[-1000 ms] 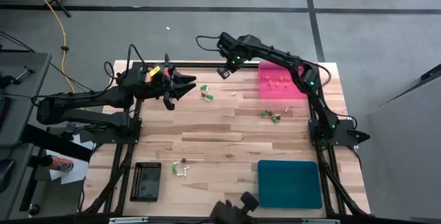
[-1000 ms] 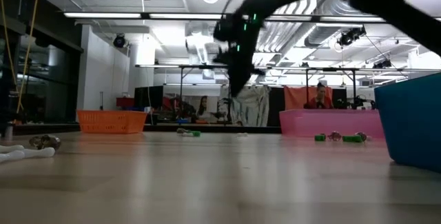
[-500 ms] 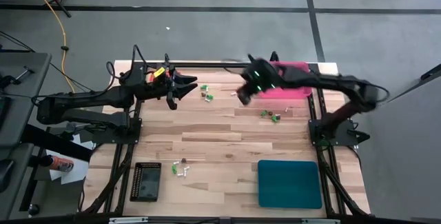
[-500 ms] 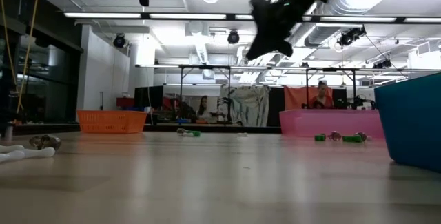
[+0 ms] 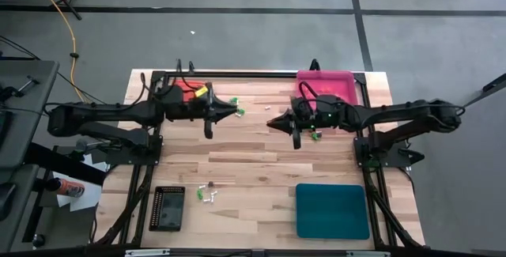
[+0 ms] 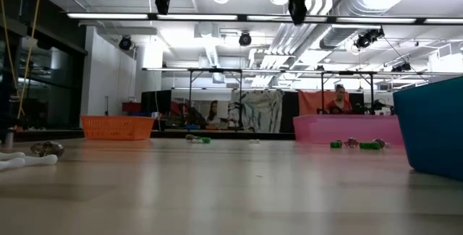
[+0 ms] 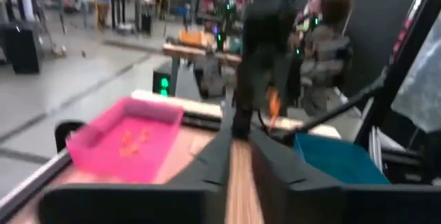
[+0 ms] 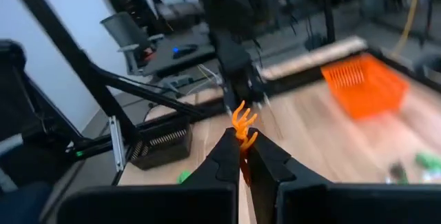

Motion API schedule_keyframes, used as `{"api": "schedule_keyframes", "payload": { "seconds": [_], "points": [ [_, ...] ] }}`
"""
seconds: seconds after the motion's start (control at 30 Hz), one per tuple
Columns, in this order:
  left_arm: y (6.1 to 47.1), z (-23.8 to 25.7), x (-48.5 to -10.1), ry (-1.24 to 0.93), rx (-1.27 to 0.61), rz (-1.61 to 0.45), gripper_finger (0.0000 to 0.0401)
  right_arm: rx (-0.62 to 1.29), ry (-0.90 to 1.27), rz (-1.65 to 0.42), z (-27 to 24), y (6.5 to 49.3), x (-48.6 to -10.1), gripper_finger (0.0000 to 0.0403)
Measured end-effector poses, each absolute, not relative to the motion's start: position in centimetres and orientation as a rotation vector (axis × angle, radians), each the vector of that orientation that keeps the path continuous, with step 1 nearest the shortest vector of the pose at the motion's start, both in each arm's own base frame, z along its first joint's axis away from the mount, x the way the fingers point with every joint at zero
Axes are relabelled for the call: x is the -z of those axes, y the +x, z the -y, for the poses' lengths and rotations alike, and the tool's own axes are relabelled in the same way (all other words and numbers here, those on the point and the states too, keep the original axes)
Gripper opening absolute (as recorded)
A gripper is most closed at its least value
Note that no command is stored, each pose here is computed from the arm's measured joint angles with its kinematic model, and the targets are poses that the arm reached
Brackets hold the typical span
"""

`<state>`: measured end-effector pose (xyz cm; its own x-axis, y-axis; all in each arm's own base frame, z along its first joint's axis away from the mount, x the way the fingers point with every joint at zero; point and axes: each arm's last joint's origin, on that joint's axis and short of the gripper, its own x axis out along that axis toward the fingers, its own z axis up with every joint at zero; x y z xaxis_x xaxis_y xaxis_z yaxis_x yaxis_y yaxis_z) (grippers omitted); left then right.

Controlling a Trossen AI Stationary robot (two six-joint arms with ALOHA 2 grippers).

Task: Sort Halloween decoration
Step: Put the orange spider toy into the pink bin

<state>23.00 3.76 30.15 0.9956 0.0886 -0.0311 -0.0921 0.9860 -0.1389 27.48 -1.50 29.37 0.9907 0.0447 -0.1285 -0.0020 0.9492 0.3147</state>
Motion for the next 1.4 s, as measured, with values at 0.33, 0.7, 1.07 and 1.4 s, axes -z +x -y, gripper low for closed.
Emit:
{"api": "schedule_keyframes", "payload": {
  "seconds": [0.33,0.7,1.07,1.4],
  "points": [
    [23.1,-1.9,-28.1,-0.233,-0.056,-0.114,0.0001,-0.037,0.158,-0.069,1.6,28.6,-32.2,0.0003],
    [22.9,-1.3,-27.1,-0.250,-0.095,-0.032,0.0000,-0.046,0.161,-0.131,1.7,28.5,-31.6,0.0003],
    [22.8,-1.9,-27.0,-0.258,-0.122,-0.029,0.0000,-0.045,0.162,-0.144,1.7,28.5,-31.5,0.0003],
    [22.8,-1.9,-27.1,-0.252,-0.122,-0.029,0.0000,-0.026,0.160,-0.145,1.7,28.5,-31.5,0.0003]
  ]
}}
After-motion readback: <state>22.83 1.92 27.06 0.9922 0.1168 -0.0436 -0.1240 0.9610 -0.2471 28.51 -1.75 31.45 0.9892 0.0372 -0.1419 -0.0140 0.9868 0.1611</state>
